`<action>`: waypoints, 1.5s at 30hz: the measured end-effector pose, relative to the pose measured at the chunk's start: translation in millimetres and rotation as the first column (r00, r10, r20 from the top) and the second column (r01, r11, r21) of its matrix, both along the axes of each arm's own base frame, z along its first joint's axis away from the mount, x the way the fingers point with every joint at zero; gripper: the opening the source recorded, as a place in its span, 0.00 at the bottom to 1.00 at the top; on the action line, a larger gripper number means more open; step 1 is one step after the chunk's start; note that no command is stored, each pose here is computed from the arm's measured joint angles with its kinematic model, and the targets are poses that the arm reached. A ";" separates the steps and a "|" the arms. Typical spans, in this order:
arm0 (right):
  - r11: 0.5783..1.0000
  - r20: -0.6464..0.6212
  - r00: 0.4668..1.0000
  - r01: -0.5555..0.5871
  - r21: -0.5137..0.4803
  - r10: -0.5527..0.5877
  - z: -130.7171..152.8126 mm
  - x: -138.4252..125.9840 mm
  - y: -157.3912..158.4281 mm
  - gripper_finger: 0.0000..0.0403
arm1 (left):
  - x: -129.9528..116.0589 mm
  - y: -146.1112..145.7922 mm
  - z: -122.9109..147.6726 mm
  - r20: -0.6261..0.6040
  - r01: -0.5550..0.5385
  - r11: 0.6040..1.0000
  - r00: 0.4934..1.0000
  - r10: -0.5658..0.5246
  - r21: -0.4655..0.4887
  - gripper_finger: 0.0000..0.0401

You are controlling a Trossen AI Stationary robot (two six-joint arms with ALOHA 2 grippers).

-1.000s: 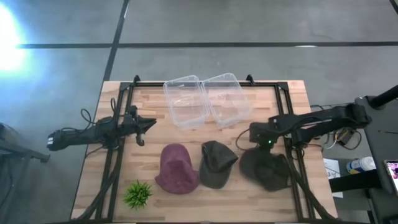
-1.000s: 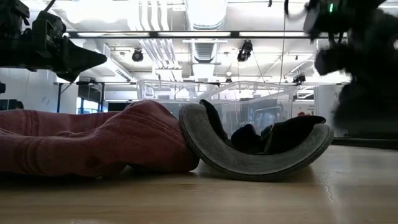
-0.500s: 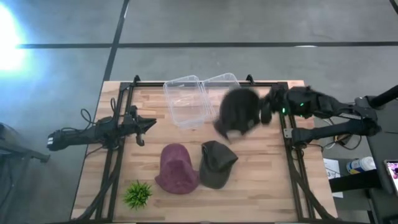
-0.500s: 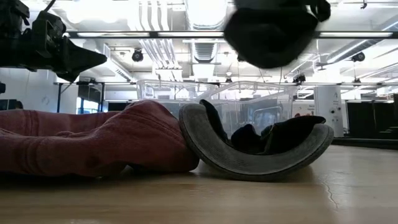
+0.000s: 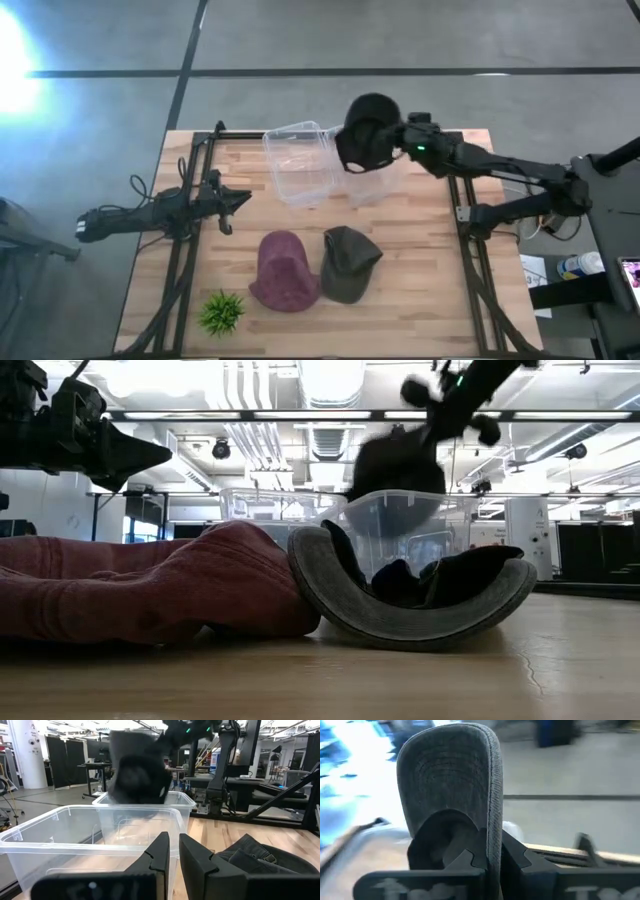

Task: Pick & Place hat
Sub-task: Put the right black cap into the right transparent bin, then put the black cap into the right transparent bin

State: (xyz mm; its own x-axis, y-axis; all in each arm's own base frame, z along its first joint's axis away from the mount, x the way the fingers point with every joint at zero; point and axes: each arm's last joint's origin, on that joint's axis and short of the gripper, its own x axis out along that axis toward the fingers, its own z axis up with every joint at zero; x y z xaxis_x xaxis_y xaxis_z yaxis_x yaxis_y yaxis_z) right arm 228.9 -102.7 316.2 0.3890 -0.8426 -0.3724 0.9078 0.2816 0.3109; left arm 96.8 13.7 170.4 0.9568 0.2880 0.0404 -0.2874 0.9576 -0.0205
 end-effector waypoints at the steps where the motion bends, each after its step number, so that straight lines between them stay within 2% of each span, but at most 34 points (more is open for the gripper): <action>1: 0.999 -0.019 0.999 0.030 0.017 -0.030 -8.5 4.3 -4.6 0.03 | 0.0 0.0 0.0 0.000 0.000 1.000 1.000 0.000 0.000 0.09; 3: 0.998 -0.045 0.998 0.047 0.052 -0.044 -22.3 13.2 -11.5 0.05 | 0.0 0.0 0.0 0.000 0.000 1.000 1.000 0.000 0.000 0.09; 9: 0.987 -0.094 0.994 -0.046 0.152 0.061 -44.3 35.8 -16.2 0.16 | 0.0 0.0 0.0 0.000 0.000 1.000 1.000 0.000 0.000 0.09; 16: 0.982 -0.123 0.980 -0.145 0.121 0.159 -34.5 38.1 -4.4 0.34 | 0.0 0.0 0.0 0.000 0.000 1.000 1.000 0.000 0.000 0.09; 18: 0.965 -0.125 0.959 -0.241 0.104 0.253 -23.5 33.7 5.3 0.39 | 0.0 0.0 0.0 0.000 0.000 1.000 1.000 0.000 0.000 0.09; 20: 0.928 -0.125 0.921 -0.358 0.100 0.368 -12.7 27.9 18.9 0.44 | 0.0 0.0 0.0 0.000 0.000 1.000 1.000 0.000 0.000 0.09; 22: 0.893 -0.089 0.896 -0.416 0.169 0.434 -7.5 17.5 33.6 0.47 | 0.0 0.0 0.0 0.000 0.000 1.000 1.000 0.000 0.000 0.09; 25: 0.811 0.021 0.896 -0.411 0.416 0.443 -10.9 -1.7 53.6 0.50 | 0.0 0.0 0.0 0.000 0.000 1.000 1.000 0.000 0.000 0.09; 28: 0.710 0.047 0.896 -0.381 0.593 0.442 -18.9 -13.9 76.7 0.50 | 0.0 0.0 0.0 -0.001 0.000 1.000 1.000 0.000 0.000 0.09; 29: 0.667 0.057 0.895 -0.371 0.646 0.442 -22.6 -15.9 83.3 0.50 | 0.0 0.0 0.0 -0.001 0.000 1.000 1.000 0.000 0.000 0.09; 32: 0.490 0.101 0.881 -0.349 0.799 0.462 -37.8 -14.3 101.7 0.50 | 0.1 0.0 -0.1 -0.001 0.000 1.000 1.000 0.000 0.000 0.09; 35: 0.358 0.117 0.874 -0.311 0.881 0.472 -58.4 -6.1 117.3 0.50 | 0.1 0.0 -0.1 -0.001 0.000 1.000 1.000 0.000 0.000 0.09; 38: 0.262 0.130 0.861 -0.289 0.921 0.491 -81.5 5.6 132.3 0.50 | 0.2 0.0 -0.1 -0.002 0.000 1.000 1.000 0.000 0.000 0.09; 42: 0.207 0.167 0.849 -0.305 0.929 0.501 -110.1 19.5 147.0 0.50 | 0.2 0.0 -0.2 -0.003 0.000 1.000 1.000 0.000 0.000 0.09; 45: 0.134 0.212 0.831 -0.322 0.937 0.514 -132.9 24.8 157.9 0.50 | 0.2 0.0 -0.3 -0.003 0.000 1.000 1.000 0.000 0.000 0.09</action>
